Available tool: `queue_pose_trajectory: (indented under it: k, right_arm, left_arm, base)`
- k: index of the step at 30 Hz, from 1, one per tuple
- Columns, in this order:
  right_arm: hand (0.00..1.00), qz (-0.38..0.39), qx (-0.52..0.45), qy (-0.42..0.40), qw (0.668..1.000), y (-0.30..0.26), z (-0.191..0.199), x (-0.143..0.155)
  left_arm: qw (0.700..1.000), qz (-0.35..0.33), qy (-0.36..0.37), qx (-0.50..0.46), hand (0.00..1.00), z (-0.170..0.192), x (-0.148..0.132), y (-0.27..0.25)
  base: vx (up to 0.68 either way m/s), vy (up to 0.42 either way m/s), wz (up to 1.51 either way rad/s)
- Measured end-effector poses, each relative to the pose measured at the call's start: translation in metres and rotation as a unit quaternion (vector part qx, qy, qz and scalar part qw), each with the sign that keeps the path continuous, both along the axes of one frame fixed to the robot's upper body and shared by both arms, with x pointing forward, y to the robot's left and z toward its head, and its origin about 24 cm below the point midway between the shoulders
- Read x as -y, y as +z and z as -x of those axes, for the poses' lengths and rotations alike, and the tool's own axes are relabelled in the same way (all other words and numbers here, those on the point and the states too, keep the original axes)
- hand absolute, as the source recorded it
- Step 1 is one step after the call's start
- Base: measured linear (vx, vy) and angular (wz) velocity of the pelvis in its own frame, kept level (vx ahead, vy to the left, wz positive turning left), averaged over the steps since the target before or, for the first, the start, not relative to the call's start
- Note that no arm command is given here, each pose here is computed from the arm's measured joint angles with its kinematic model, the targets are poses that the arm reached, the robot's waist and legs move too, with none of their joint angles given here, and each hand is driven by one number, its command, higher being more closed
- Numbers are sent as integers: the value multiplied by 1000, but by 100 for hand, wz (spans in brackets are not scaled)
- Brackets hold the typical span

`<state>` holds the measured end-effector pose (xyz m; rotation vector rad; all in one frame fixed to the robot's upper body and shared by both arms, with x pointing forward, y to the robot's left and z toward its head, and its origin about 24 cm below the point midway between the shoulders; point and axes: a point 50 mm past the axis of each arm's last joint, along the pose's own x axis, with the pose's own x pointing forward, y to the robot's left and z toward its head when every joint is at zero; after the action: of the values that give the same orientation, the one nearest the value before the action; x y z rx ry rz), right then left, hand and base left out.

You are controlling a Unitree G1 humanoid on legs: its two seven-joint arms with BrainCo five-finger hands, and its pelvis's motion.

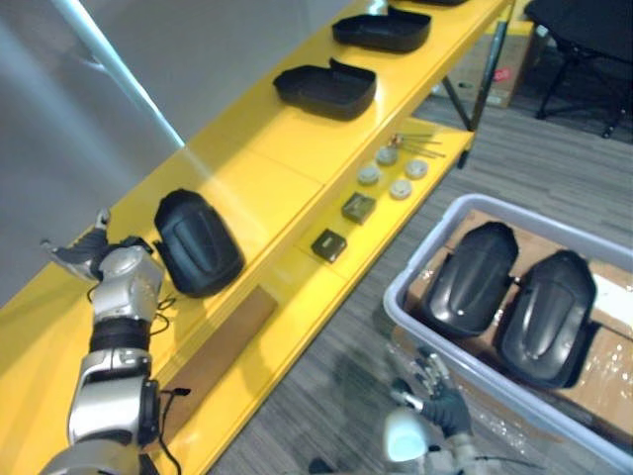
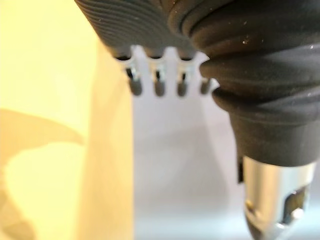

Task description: Walk over and take plastic housings, then place them on the shelf

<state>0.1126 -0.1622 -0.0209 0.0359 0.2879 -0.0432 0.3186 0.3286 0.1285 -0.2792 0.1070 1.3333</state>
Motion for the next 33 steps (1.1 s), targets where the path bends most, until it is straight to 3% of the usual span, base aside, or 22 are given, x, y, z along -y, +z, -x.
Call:
queue_pose_trajectory:
  k: [7, 11, 14, 16, 18, 21, 23, 26, 27, 33]
  right_arm:
    - [0, -10, 2, -4, 1000, -3, 2, -2]
    - [0, -20, 37, -8, 999, 1, -6, -5]
    - [0, -16, 86, -30, 996, 12, -23, 0]
    - [0, -6, 136, -83, 987, 27, -35, 11]
    - [0, 7, 169, -127, 977, 39, -40, 24]
    - [0, 27, 220, -181, 958, 60, -48, 46]
    - [0, 34, 258, -202, 944, 75, -57, 59]
    - [0, 14, 290, -202, 935, 88, -68, 59]
    - [0, -9, 297, -216, 930, 96, -71, 57]
    - [0, -9, 295, -216, 931, 95, -71, 57]
  left_arm:
    - [998, -28, 18, 61, 0, 1, -10, 21]
    - [981, -104, -22, 162, 0, 0, -20, 62]
    - [942, -188, -117, 252, 0, 5, 3, 96]
    - [898, -249, -201, 302, 0, 34, 33, 94]
    - [881, -256, -246, 311, 0, 63, 54, 71]
    - [893, -218, -264, 292, 0, 106, 66, 27]
    - [897, -231, -275, 257, 0, 129, 65, 13]
    - [882, -252, -306, 256, 0, 144, 68, 15]
    - [866, -249, -314, 298, 0, 169, 84, 10]
    - [865, -243, -319, 301, 0, 167, 87, 9]
  base:
    - [7, 0, 7]
    - [-14, -1, 20]
    - [-10, 21, 34]
    - [51, 17, 41]
    - [68, 3, 52]
    - [47, -15, 66]
    - [-15, -27, 59]
    - [-42, -10, 19]
    - [-15, -4, 7]
    - [0, 0, 0]
